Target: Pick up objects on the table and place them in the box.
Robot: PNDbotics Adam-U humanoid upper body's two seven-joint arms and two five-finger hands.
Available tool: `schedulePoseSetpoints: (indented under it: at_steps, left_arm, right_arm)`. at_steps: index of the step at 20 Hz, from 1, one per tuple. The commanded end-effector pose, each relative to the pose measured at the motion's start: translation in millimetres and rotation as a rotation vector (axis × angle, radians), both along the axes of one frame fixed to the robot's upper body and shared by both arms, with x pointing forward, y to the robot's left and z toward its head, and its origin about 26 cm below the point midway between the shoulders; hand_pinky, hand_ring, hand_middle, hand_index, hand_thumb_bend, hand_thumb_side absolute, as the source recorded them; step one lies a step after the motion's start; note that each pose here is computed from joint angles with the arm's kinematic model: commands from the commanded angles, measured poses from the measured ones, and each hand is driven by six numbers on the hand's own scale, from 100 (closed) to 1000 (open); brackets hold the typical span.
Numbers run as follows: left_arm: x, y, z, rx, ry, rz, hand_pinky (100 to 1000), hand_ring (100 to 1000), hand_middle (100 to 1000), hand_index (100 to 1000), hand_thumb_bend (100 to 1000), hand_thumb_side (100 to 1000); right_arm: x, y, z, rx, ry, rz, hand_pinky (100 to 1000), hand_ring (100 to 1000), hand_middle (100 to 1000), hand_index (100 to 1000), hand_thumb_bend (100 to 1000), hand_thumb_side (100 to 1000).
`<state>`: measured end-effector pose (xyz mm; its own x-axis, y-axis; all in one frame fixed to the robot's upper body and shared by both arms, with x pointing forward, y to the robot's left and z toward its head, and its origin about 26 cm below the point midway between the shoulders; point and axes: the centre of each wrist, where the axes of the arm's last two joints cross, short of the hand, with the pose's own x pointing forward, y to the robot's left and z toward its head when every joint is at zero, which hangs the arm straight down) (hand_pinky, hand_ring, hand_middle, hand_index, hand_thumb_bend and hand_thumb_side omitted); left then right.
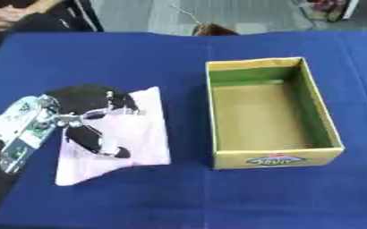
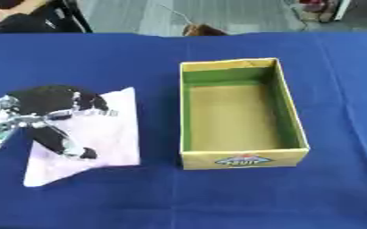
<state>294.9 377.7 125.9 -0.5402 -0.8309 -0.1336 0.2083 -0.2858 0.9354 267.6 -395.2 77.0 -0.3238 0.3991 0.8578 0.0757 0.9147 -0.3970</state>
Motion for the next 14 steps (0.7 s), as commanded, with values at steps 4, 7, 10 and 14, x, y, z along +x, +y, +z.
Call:
schedulePoseSetpoints:
  at_steps: [4, 7, 10, 14]
  left_arm:
    - [5.1, 7, -1.3, 0.021, -0.009, 0.024, 808, 865, 867, 928, 680, 873]
    - [6.7, 6, -6.1, 0.014, -0.007, 0.031, 803, 859, 864, 925, 672, 872]
    - [8.8, 4, -9.8, 0.003, -0.01, 0.031, 799, 854, 860, 922, 666, 869]
    - [11.6, 2, -10.6, -0.007, -0.028, 0.023, 797, 848, 852, 911, 663, 862]
  right_arm:
    - [2.7, -3, 9.2, -0.018, -0.018, 0.01, 480, 598, 802, 931, 595, 713]
    - [2.9, -2, 9.0, -0.016, -0.019, 0.011, 480, 598, 802, 931, 595, 713]
    - [3.2, -2, 9.0, -0.015, -0.019, 0.012, 480, 598, 802, 931, 595, 713]
    - [3.2, -2, 8.8, -0.013, -0.019, 0.013, 480, 598, 802, 931, 595, 713]
